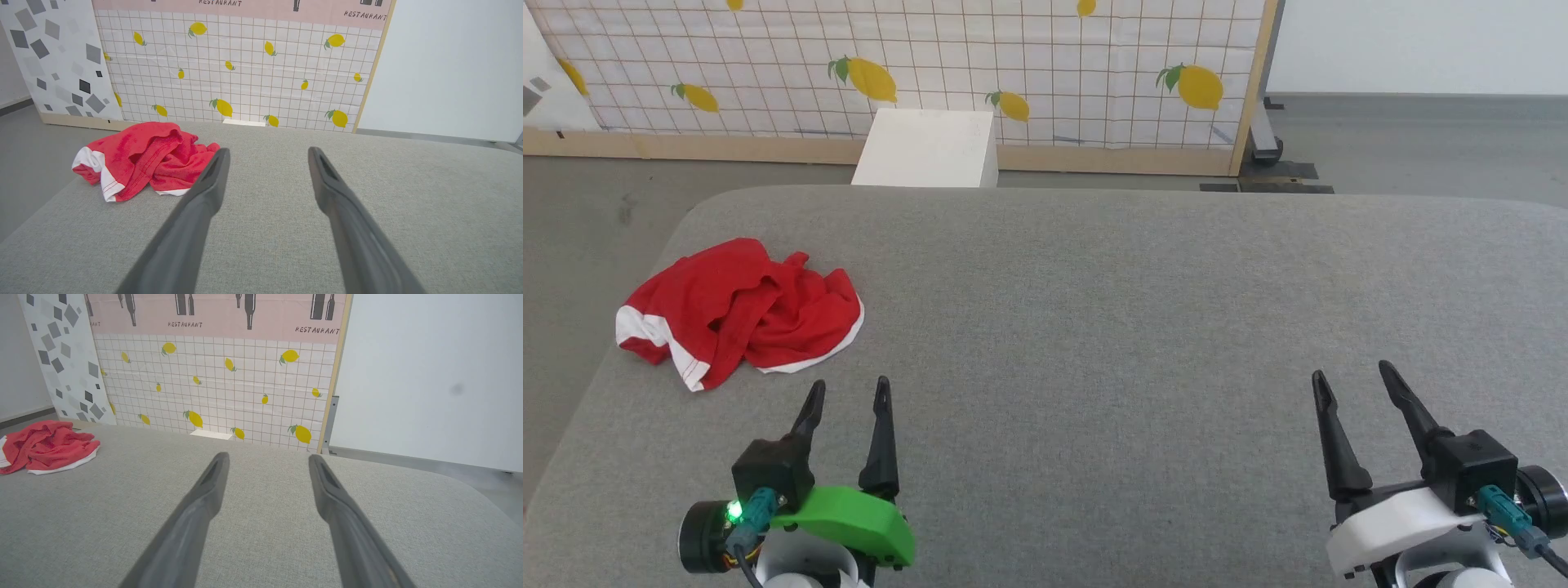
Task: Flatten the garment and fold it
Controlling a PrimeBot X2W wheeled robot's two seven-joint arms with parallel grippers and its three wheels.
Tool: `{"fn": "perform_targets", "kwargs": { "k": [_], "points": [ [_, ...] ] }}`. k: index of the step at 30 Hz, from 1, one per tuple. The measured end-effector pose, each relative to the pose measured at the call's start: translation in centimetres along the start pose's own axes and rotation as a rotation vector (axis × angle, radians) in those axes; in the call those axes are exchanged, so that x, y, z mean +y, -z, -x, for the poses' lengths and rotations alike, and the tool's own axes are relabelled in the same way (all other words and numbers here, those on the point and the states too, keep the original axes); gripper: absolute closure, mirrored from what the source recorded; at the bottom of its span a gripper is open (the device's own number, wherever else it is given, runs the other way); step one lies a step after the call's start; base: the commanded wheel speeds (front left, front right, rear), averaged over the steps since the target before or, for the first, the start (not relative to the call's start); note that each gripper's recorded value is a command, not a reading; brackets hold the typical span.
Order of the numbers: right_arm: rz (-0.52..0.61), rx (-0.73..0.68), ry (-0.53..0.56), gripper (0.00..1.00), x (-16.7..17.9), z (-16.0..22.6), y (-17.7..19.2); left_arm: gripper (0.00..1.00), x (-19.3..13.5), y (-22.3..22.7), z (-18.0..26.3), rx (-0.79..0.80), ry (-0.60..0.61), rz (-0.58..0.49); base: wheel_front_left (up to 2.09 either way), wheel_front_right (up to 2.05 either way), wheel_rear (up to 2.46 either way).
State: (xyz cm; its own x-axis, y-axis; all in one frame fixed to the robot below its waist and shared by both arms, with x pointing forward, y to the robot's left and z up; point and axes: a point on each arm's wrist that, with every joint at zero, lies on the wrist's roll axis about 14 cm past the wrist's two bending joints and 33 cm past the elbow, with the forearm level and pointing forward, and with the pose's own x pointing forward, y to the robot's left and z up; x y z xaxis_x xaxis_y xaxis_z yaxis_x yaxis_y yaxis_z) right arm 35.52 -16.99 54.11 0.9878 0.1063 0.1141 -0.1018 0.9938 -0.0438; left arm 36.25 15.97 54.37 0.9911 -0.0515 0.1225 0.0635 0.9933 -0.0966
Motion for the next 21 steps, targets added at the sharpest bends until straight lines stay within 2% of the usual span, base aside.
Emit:
{"fn": "perform_targets", "kwargs": {
  "k": [21],
  "points": [
    [-0.011, -0.03, 0.016, 0.0, -0.5, 0.23, -0.14, 0.0, -0.33, 0.47, 0.43, -0.011, 0.002, 0.034, 0.0, 0.0, 0.0]
  ]
}}
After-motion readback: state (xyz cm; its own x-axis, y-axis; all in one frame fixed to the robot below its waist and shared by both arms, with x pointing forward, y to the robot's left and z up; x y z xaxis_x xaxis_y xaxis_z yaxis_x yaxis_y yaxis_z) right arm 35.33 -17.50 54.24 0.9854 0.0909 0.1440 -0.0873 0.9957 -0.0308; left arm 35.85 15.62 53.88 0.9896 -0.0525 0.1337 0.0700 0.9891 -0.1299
